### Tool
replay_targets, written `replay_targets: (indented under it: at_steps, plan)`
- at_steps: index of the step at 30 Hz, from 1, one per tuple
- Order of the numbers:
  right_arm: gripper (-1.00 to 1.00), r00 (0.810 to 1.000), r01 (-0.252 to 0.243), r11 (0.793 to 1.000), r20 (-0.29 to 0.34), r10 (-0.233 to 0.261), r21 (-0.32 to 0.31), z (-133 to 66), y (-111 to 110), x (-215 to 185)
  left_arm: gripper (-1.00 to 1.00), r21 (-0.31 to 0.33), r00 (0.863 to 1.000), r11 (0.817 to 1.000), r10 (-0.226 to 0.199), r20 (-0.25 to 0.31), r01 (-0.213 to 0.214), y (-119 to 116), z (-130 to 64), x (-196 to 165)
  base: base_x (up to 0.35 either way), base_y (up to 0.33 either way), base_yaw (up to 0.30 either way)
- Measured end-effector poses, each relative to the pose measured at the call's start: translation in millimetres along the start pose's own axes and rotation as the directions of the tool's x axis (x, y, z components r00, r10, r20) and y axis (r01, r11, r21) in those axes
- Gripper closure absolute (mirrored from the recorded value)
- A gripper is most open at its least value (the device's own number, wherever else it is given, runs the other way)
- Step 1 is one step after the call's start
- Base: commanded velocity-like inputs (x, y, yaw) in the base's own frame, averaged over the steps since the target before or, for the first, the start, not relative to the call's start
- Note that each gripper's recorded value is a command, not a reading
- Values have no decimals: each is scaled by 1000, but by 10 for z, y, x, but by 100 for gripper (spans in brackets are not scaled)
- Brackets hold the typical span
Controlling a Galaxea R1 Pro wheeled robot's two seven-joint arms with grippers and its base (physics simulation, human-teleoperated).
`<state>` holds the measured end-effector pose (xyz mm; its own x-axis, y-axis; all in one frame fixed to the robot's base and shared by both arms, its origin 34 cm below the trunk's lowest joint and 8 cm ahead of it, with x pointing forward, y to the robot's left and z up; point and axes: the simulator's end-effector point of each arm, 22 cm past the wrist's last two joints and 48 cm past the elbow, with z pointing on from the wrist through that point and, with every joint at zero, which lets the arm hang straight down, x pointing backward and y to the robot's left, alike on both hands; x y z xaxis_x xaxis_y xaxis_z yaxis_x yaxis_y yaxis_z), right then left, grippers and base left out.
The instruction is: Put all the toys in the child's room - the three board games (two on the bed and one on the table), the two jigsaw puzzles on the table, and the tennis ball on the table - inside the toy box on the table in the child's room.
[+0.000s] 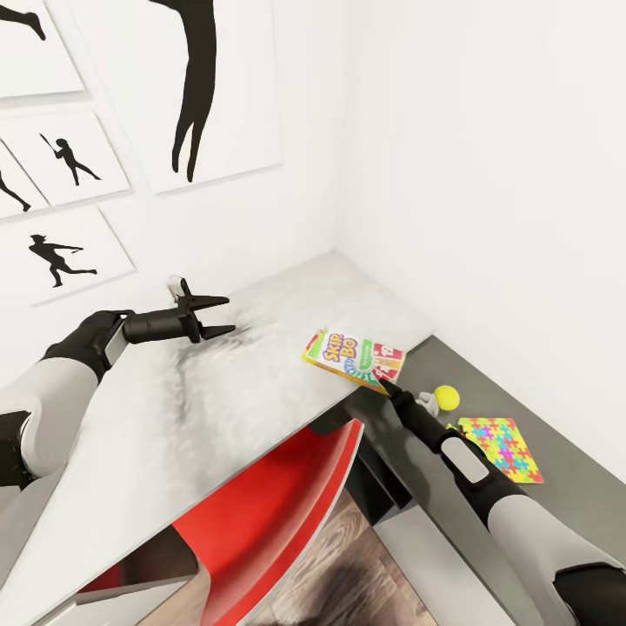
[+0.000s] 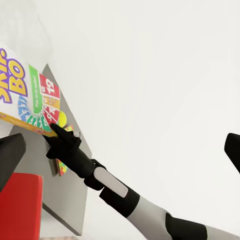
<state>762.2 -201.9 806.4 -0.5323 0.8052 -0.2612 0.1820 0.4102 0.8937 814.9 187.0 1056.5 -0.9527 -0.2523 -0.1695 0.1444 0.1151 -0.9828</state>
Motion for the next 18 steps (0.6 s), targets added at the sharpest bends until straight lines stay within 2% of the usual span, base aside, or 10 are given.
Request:
replay_targets:
  at_steps: [18]
  plan:
    - [100,1000,-3,1000,4,3,-1,-4,-2,-13,-100,4,1000,1000,0,-3,0,-6,26,8,0,0,0]
